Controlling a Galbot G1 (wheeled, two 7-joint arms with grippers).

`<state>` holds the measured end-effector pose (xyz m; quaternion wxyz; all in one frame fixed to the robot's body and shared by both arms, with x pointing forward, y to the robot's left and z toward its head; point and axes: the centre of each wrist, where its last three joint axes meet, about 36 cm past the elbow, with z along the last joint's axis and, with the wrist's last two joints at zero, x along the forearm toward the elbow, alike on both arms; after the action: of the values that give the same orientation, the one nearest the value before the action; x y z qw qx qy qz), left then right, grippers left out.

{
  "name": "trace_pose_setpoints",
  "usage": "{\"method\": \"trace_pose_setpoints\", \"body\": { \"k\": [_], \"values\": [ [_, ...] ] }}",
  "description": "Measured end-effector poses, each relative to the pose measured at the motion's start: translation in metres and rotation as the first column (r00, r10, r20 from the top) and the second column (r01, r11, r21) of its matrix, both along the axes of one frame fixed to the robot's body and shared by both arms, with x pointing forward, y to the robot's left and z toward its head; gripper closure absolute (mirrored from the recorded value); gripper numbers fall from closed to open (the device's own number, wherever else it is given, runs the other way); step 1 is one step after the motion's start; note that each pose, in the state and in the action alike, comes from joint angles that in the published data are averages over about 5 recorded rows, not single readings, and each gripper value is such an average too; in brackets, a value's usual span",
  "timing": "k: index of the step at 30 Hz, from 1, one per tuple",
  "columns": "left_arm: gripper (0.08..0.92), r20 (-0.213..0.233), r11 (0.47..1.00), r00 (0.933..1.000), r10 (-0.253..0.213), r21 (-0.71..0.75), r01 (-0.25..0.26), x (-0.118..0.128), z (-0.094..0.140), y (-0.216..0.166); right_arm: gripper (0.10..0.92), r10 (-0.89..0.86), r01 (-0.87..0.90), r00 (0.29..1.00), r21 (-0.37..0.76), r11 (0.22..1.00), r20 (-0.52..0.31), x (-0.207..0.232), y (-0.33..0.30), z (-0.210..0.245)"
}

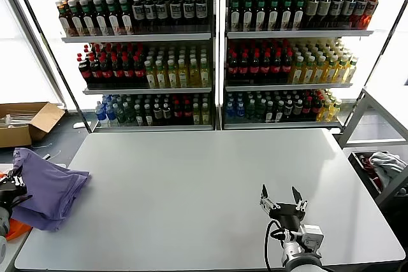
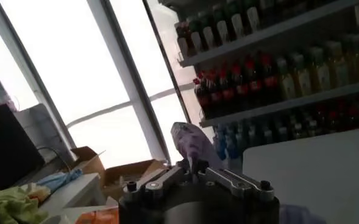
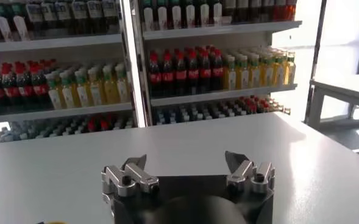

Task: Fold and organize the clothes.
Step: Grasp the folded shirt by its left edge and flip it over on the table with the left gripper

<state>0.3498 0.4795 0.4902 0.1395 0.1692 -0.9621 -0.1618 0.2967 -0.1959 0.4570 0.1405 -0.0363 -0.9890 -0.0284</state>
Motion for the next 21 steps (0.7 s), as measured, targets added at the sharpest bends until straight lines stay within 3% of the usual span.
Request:
{"method": "trace_pose_setpoints", "body": {
  "k": [5, 10, 14, 21],
  "values": [
    [0.884, 0.007, 0.997, 0.9973, -0.073, 0.030, 0.073, 0.001, 0.003, -0.033, 0.200, -0.013, 0.013, 1.000, -0.004, 1.000, -0.004, -0.002, -0.001, -0.001],
    [0.884, -0.014, 0.984, 0.9845, -0.175, -0.029, 0.174, 0.006, -0.016, -0.090, 0.200, -0.028, 0.028, 1.000, -0.006, 1.000, -0.012, -0.006, -0.001, -0.004],
    [0.884, -0.031, 0.959, 0.9644, -0.262, -0.115, 0.257, 0.011, -0.034, -0.145, 0.200, -0.041, 0.041, 0.999, -0.007, 0.999, -0.023, -0.008, 0.000, -0.006],
    [0.884, -0.054, 0.892, 0.9143, -0.401, -0.249, 0.377, 0.017, -0.058, -0.235, 0.200, -0.053, 0.053, 0.998, -0.005, 0.999, -0.041, -0.012, 0.006, -0.009]
  ]
}}
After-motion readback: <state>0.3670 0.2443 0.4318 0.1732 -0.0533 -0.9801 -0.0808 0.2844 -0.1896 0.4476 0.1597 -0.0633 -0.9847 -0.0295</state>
